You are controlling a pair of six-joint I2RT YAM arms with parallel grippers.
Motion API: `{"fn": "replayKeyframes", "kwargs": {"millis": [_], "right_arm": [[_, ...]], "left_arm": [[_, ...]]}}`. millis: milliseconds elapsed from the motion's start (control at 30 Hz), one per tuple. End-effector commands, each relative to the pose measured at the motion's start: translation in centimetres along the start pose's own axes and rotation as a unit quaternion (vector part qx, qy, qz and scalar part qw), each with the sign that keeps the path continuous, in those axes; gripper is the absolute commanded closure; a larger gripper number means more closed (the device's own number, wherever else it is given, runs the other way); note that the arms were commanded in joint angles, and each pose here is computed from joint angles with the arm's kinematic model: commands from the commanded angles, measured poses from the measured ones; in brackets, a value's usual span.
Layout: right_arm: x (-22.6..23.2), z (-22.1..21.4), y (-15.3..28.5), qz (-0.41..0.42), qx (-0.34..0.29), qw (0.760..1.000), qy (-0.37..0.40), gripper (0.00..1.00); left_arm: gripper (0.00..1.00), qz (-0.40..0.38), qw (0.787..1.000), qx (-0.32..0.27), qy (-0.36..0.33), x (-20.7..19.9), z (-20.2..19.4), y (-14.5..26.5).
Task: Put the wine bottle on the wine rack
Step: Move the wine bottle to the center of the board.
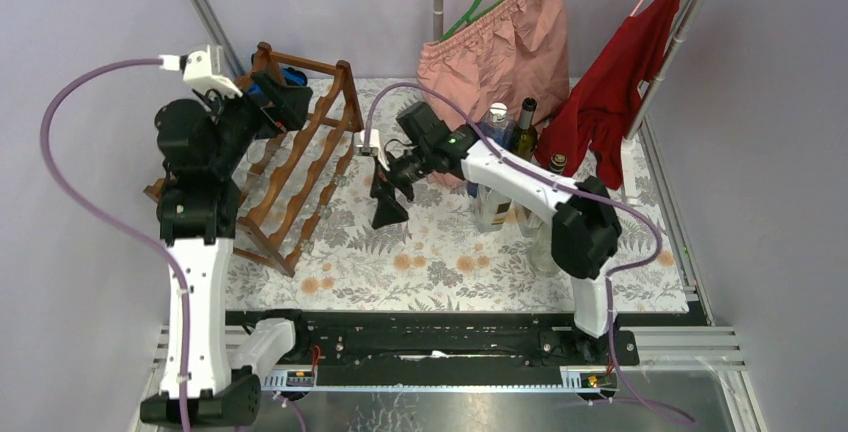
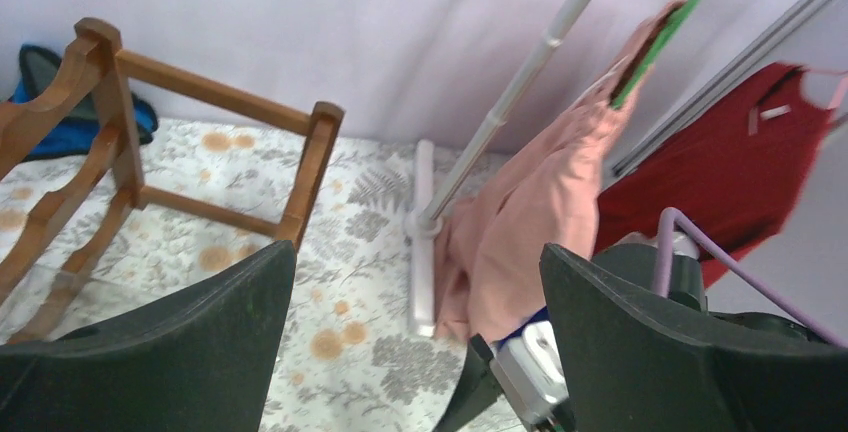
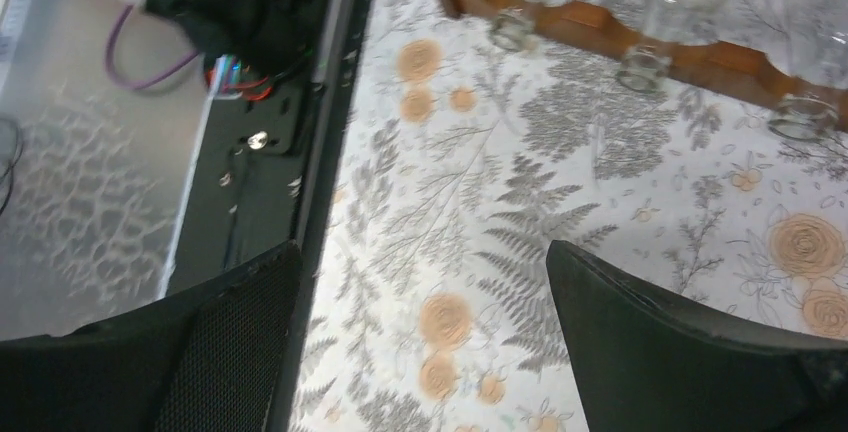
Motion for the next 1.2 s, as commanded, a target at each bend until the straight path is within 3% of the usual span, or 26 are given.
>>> {"fn": "replayKeyframes", "kwargs": {"millis": [0, 267, 500, 700, 867, 967, 1167], "right_arm": [[5.3, 3.5, 5.4, 0.058, -0.002, 0.995, 0.082, 0.0], [11.3, 9.5, 15.1, -0.041, 0.038, 0.979, 0.196, 0.0], [13.8, 13.4, 24.5, -0.215, -0.032, 0.962, 0.164, 0.0], [16.3, 9.1, 30.6, -0.399, -0.005, 0.916, 0.049, 0.03], [19.8, 5.0, 33.0, -0.518, 0.017, 0.853, -0.051, 0.08], [21.8, 3.4, 33.2, -0.548, 0.044, 0.83, -0.092, 0.16], [25.2, 1.6, 32.6, -0.555, 0.084, 0.815, -0.142, 0.17]], "left_arm": [[0.01, -0.066, 0.994, -0.075, 0.045, -2.2, 1.0, 1.8], [0.01, -0.202, 0.973, -0.067, 0.094, -6.0, 1.5, 5.1], [0.05, -0.262, 0.956, -0.035, 0.129, -6.6, 0.7, 5.5], [0.09, -0.286, 0.944, 0.019, 0.164, -6.8, 0.0, 5.2], [0.1, -0.285, 0.941, 0.041, 0.178, -6.5, -0.6, 4.6], [0.11, -0.28, 0.94, 0.057, 0.188, -6.5, -1.2, 4.1], [0.11, -0.271, 0.94, 0.076, 0.193, -6.6, -3.3, 3.3]]}}
Point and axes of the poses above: each gripper's point midway between its finger pads, its own y axis back along the fingers, its own x axis along the line the jaws close on, z = x × y, the point moved 10 cm from there along y, back along the fingers, and after that the axes turned 13 degrees about y, right-handed, at the moved point
